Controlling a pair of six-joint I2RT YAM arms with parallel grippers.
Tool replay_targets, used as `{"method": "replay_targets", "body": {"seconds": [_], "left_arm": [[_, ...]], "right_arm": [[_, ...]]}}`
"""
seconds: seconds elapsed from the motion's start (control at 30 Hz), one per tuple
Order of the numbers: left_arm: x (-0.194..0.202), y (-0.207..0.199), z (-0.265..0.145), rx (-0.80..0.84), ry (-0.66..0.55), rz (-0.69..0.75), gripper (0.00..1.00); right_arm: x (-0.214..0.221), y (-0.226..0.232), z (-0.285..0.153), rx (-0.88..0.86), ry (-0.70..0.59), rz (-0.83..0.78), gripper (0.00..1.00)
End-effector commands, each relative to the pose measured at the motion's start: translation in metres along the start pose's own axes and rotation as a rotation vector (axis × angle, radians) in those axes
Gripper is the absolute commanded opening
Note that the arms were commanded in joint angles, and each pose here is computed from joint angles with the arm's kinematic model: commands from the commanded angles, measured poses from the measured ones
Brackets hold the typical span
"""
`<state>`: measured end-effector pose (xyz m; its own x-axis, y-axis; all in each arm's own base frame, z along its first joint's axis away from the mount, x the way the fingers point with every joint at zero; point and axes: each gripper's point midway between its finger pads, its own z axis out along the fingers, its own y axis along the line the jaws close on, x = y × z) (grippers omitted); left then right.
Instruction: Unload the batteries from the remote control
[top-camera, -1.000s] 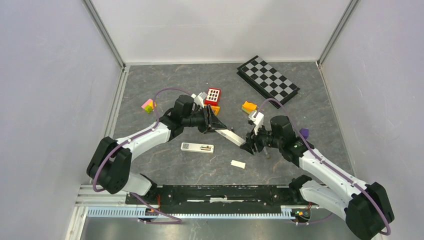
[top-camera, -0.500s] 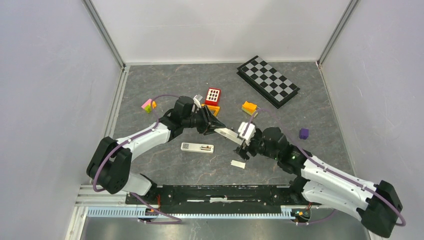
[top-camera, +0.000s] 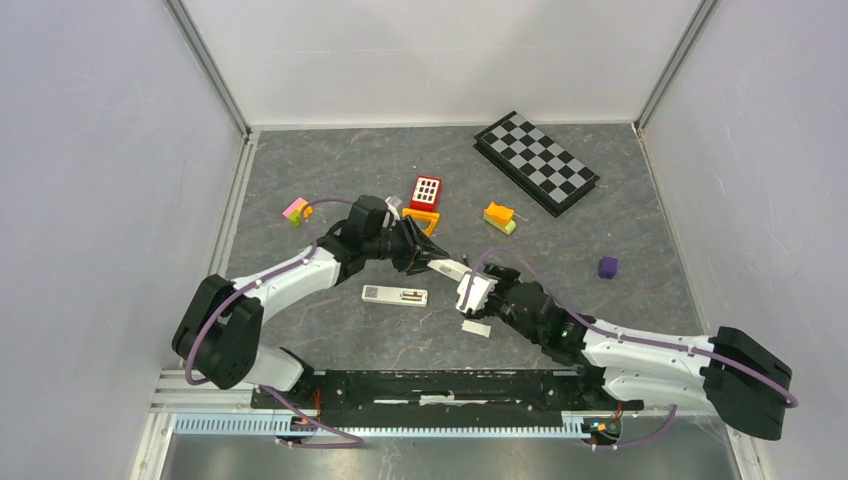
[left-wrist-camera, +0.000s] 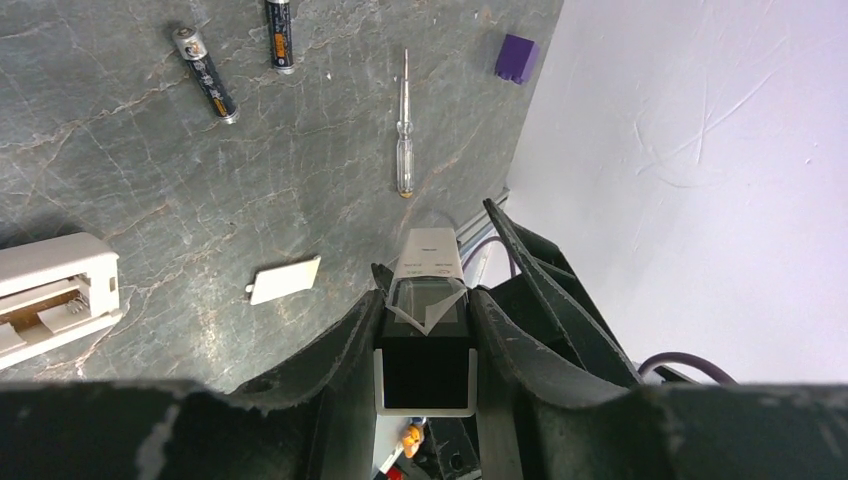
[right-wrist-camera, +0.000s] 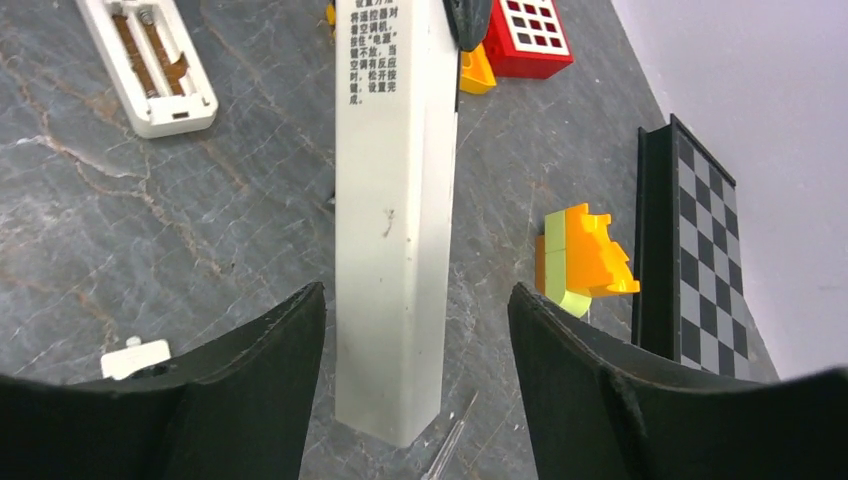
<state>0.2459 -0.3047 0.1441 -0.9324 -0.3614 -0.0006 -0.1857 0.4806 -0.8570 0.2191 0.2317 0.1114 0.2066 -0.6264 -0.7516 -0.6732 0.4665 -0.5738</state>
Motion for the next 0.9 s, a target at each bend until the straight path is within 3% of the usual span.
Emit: {"method": "replay_targets", "body": {"seconds": [0.0,0.3,0.43,0.53,0.67,0.87], "left_arm": [[0.004,-0.022,-0.013,0.067,0.008,-0.020,0.02],[0.005,-0.027,-0.018,0.087,-0.001,0.035,0.04],[0.003,-0.033,-0.020,0.117,0.005,0.139,0.41],[0.002,-0.041,-0.025,0.157,0.004,0.232,0.74],[-0.009,-0.045,-0.039,0.170,-0.056,0.398,0.99],[-0.028,-0.061,-0.071,0.242,-0.167,0.595,1.00]], "right_arm": [[-0.020,-0.019,0.006,0.099,-0.080,-0.027,0.66],[-0.022,-0.023,0.007,0.132,-0.085,0.027,0.17],[-0.023,-0.016,0.004,0.107,-0.112,0.106,0.01],[-0.024,-0.007,0.003,0.056,-0.111,0.169,0.00],[-0.021,0.007,0.005,-0.068,-0.079,0.262,0.00],[-0.023,0.017,-0.004,-0.351,-0.130,0.551,0.00]]}}
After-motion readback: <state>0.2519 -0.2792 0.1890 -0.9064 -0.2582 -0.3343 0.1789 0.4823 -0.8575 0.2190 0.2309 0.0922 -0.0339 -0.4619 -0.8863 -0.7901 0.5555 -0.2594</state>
